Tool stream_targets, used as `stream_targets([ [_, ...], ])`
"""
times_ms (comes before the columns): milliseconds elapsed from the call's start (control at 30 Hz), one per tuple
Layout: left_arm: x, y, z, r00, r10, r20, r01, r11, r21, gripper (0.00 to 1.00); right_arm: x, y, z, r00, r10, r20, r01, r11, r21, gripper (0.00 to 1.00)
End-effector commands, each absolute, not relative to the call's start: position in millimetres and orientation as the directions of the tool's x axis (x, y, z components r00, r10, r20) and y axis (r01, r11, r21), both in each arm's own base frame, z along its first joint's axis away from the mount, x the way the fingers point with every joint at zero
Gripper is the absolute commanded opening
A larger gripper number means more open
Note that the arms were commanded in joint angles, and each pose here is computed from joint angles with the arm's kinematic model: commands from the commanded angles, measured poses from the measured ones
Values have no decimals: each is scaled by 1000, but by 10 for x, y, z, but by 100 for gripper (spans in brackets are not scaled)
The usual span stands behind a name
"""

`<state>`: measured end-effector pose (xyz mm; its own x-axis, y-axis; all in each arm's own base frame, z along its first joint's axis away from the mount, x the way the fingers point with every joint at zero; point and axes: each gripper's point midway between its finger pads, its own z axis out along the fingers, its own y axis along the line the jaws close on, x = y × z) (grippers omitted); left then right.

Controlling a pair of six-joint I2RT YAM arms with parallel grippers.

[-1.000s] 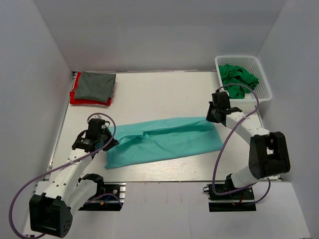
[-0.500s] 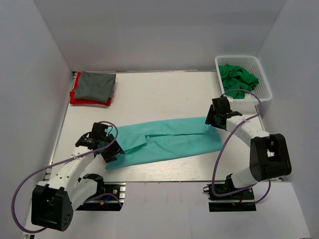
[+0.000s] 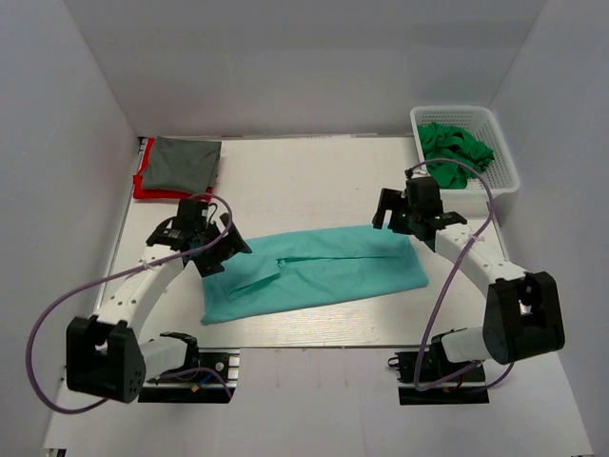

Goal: Fold and stack the t-shirts
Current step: Fold the other side of the tshirt into a rectangle, then rotate the tshirt 90 degrees

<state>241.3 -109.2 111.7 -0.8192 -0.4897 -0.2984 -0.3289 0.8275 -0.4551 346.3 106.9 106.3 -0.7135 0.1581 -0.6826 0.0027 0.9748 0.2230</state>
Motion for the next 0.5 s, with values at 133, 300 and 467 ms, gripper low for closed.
stream_targets([
  [133, 2576, -1335, 613, -849, -475, -231, -298, 792, -532, 100, 3516, 1570, 818, -789, 103, -605, -153, 922, 355, 90],
  [300, 2821, -1245, 379, -816, -481, -319, -296, 823, -486, 100, 3437, 1597, 543, -844, 107, -526, -119, 919, 377, 90],
  [467, 3112, -1127, -17, -844, -463, -269, -364, 864, -347, 100, 2971, 1682, 276, -907, -32, -421, -224, 882, 415, 90],
])
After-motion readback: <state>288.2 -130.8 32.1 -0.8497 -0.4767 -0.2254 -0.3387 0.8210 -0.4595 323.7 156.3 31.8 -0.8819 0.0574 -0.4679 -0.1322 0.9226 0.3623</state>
